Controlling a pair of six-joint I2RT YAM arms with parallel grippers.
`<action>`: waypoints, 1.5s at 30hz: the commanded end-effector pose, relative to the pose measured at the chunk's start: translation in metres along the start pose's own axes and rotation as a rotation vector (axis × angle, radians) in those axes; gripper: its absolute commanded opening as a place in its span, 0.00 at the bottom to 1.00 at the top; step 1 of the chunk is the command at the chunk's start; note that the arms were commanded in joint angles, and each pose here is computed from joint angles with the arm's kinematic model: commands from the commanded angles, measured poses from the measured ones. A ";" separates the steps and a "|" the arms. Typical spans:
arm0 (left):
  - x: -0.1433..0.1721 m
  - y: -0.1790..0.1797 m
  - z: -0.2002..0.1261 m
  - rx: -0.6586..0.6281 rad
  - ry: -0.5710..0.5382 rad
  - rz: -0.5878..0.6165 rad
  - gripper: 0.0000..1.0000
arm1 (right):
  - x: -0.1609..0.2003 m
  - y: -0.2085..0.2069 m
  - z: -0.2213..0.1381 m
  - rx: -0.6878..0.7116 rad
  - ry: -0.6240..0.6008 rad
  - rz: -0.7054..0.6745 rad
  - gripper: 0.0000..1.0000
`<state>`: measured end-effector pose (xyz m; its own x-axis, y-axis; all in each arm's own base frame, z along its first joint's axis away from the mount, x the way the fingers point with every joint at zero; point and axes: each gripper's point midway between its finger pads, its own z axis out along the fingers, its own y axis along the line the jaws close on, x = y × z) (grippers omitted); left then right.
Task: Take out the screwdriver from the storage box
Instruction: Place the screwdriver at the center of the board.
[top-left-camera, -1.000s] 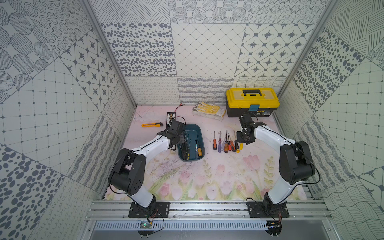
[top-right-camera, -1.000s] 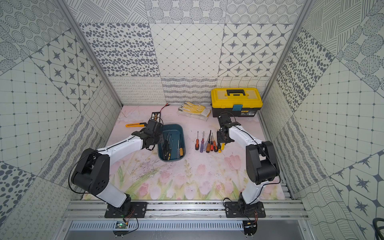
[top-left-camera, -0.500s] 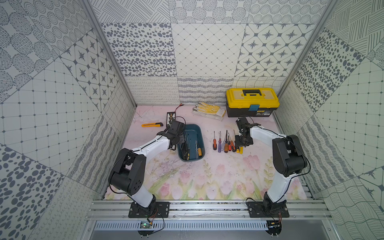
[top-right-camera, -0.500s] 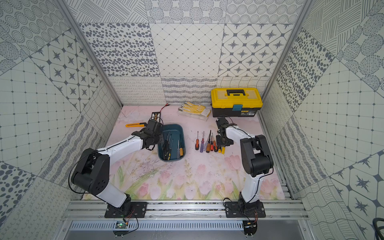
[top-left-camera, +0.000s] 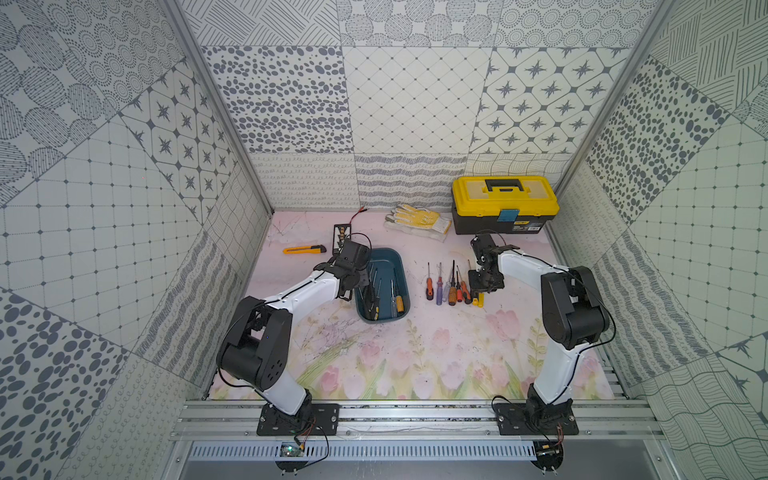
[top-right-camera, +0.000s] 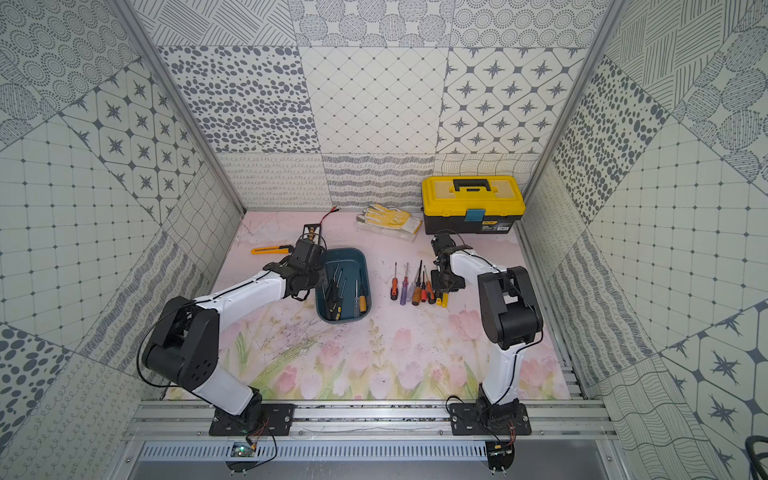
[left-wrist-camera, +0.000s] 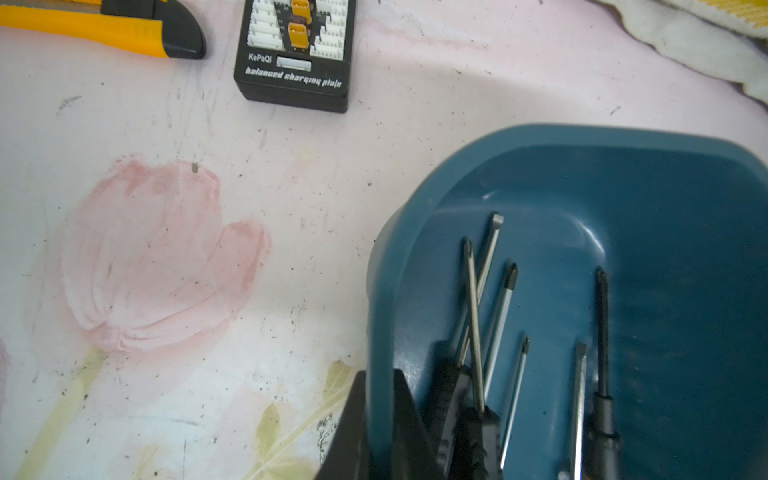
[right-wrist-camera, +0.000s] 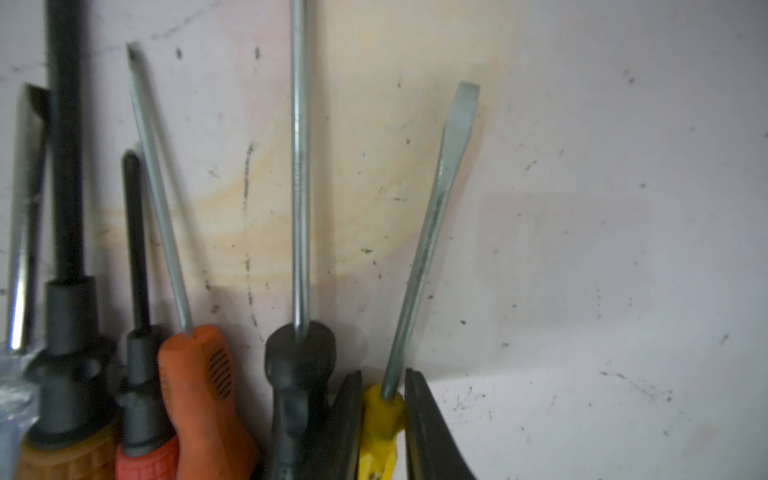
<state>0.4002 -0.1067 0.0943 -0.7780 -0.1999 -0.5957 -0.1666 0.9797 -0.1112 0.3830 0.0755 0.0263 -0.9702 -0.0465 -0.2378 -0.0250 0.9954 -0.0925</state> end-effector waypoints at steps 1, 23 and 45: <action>-0.023 -0.008 -0.006 0.031 -0.077 -0.016 0.00 | -0.005 0.003 0.005 -0.013 -0.005 0.009 0.24; -0.023 -0.007 -0.009 0.033 -0.081 -0.023 0.00 | -0.011 -0.003 -0.019 -0.015 -0.066 0.054 0.38; -0.020 -0.009 -0.002 0.033 -0.066 -0.017 0.00 | -0.054 0.033 -0.127 -0.316 -0.362 0.113 0.47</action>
<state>0.4003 -0.1065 0.0948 -0.7770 -0.2001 -0.5968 -0.1671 0.9797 -0.1110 0.3975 0.1008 0.1357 -0.8609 0.0604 -0.5053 -0.0089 0.9910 0.1335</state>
